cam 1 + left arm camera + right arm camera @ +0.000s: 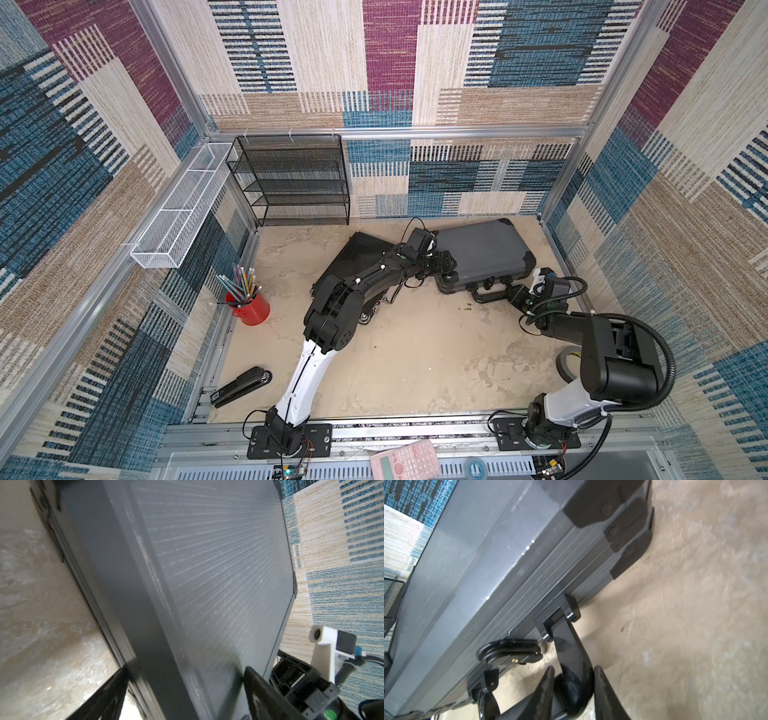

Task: Open the poker set cases
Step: Adjust the poker set case at the center of the board.

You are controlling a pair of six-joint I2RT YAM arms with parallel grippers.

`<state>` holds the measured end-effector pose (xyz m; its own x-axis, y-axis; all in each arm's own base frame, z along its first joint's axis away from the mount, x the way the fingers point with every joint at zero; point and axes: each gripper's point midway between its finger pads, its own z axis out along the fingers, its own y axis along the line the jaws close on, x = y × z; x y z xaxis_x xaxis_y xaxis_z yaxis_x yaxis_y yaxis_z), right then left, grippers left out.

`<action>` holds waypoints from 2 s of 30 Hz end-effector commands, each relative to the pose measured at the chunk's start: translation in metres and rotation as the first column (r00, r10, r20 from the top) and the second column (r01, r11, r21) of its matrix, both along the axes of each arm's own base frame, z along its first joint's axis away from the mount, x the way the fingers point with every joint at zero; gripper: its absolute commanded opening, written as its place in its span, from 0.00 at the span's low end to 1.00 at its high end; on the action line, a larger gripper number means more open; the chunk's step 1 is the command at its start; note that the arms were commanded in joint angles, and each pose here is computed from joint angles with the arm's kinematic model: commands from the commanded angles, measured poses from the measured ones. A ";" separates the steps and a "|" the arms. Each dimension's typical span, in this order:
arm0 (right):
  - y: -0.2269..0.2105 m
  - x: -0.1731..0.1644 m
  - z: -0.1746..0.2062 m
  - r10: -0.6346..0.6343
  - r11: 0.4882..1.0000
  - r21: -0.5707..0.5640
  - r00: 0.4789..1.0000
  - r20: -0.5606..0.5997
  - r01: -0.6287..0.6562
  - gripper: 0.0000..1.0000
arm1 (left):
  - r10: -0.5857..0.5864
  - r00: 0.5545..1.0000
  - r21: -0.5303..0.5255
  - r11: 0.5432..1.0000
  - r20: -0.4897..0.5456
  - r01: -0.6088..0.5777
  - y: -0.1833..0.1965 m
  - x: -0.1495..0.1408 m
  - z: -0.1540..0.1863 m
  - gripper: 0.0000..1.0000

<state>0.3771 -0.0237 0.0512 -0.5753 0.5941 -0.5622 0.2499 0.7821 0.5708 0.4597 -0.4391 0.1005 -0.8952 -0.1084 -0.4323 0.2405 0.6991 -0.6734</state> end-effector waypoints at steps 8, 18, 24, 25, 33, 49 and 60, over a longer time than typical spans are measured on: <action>0.035 -0.018 -0.009 0.105 0.985 0.146 0.991 -0.079 -0.092 0.35 | -0.037 0.999 -0.018 0.999 0.018 0.038 0.007 -0.006 0.006 0.87; 0.047 -0.050 -0.018 0.052 0.988 0.153 0.994 -0.100 -0.036 0.36 | -0.031 0.999 -0.024 0.999 0.027 0.032 0.018 0.002 0.010 0.87; 0.033 -0.046 0.000 0.014 0.998 0.061 0.997 -0.073 -0.009 0.51 | -0.022 0.999 -0.015 1.000 0.033 0.023 0.022 0.004 0.010 0.88; 0.028 -0.043 0.005 0.002 1.000 0.031 0.998 -0.063 0.000 0.55 | -0.020 0.999 -0.014 1.000 0.038 0.020 0.023 0.004 0.013 0.88; 0.002 -0.031 0.051 -0.001 0.995 -0.098 0.996 0.089 0.010 0.80 | 0.024 0.995 0.027 0.999 0.100 -0.027 0.041 0.004 0.025 0.92; -0.061 0.001 0.098 -0.046 0.985 -0.143 0.953 0.300 0.093 0.96 | 0.023 0.985 0.050 0.998 0.173 -0.032 0.039 -0.002 0.036 0.99; -0.067 0.033 0.088 0.063 0.995 -0.091 0.938 0.342 -0.033 0.94 | -0.033 0.986 0.059 0.998 0.165 0.023 0.022 0.010 0.030 0.99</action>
<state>0.3975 -0.1020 0.1235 -0.3718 0.5550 -0.7442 0.1429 0.8263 0.5448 0.4693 -0.4130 0.1328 -0.8129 -0.1019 -0.5734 0.3293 0.7316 -0.5970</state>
